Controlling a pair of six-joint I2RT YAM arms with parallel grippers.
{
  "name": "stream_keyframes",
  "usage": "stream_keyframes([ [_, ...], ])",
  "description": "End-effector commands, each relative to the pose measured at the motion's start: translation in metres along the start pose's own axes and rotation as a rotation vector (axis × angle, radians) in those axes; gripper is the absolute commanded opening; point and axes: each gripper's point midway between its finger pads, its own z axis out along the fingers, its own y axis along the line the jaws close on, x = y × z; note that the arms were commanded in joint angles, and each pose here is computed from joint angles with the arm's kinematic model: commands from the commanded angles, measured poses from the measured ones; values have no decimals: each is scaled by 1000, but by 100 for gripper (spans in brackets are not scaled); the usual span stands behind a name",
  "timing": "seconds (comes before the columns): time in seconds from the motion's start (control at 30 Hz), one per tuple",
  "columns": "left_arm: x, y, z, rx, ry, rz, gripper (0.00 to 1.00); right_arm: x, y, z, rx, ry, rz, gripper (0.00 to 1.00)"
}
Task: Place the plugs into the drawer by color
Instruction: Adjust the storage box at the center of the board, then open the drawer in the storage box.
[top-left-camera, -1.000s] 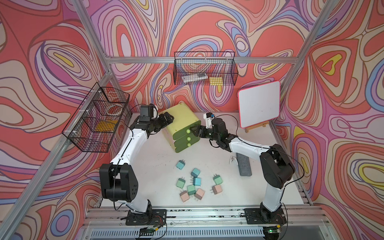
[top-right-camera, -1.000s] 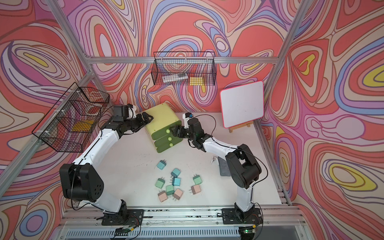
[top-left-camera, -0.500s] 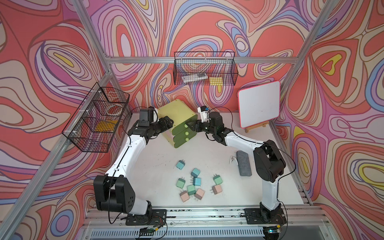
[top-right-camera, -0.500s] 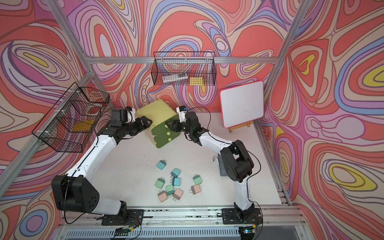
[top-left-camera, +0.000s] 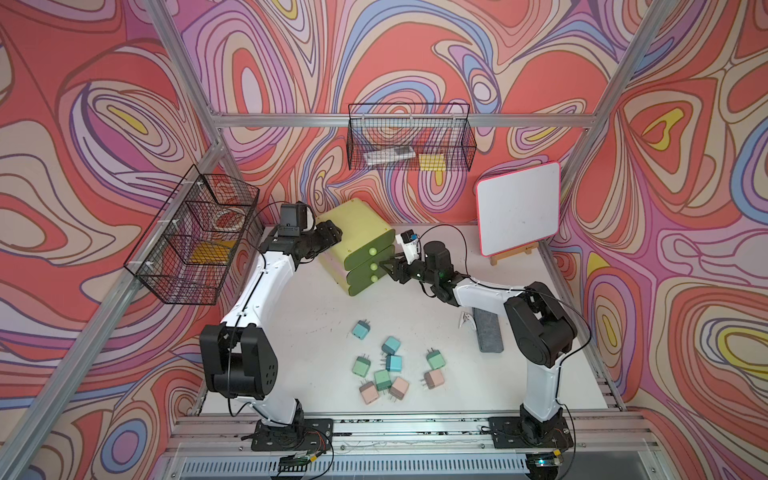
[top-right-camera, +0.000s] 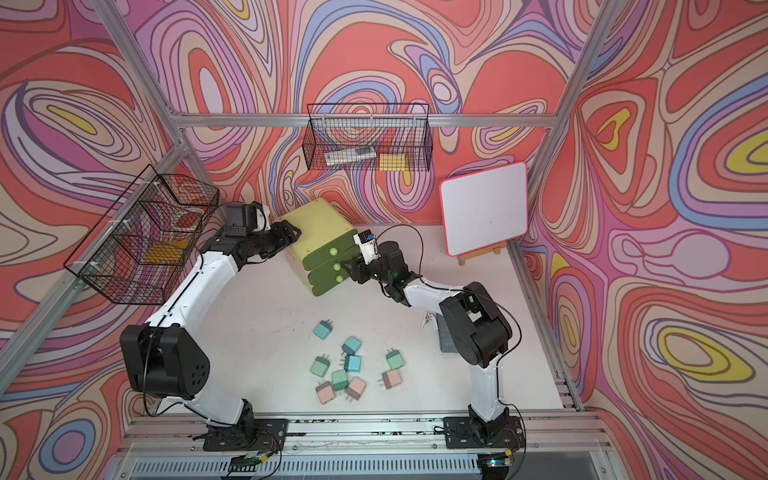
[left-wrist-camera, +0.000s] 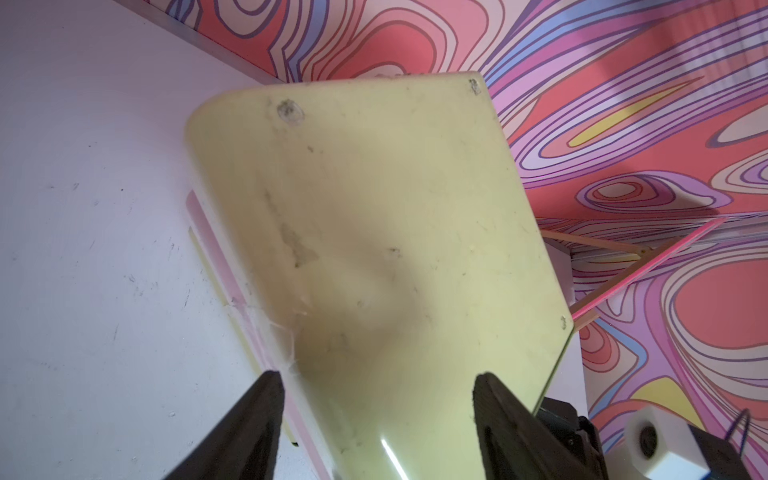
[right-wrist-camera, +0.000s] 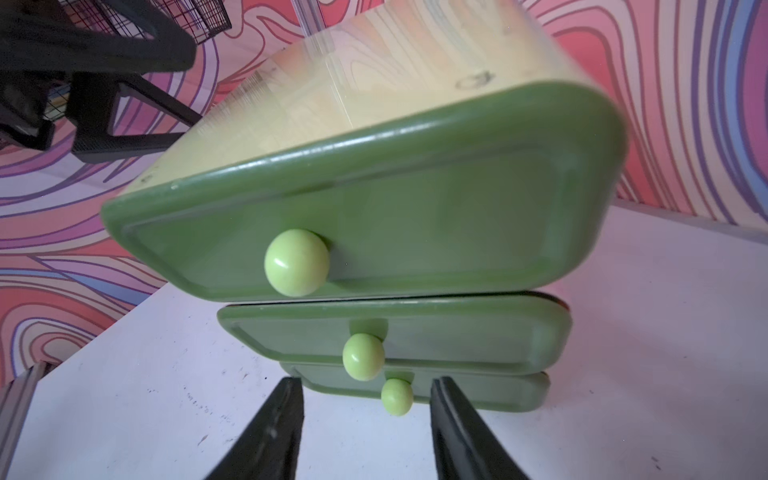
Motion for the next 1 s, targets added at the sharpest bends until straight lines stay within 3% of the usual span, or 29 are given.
stream_keyframes([
  [0.0,-1,11,-5,-52,1,19,72,-33,15,-7,24,-106,-110,50],
  [0.53,8,17,-1,-65,31,35,71,-34,30,26,95,-100,-228,48],
  [0.97,15,21,5,-61,53,28,71,-21,21,42,145,-49,-247,38],
])
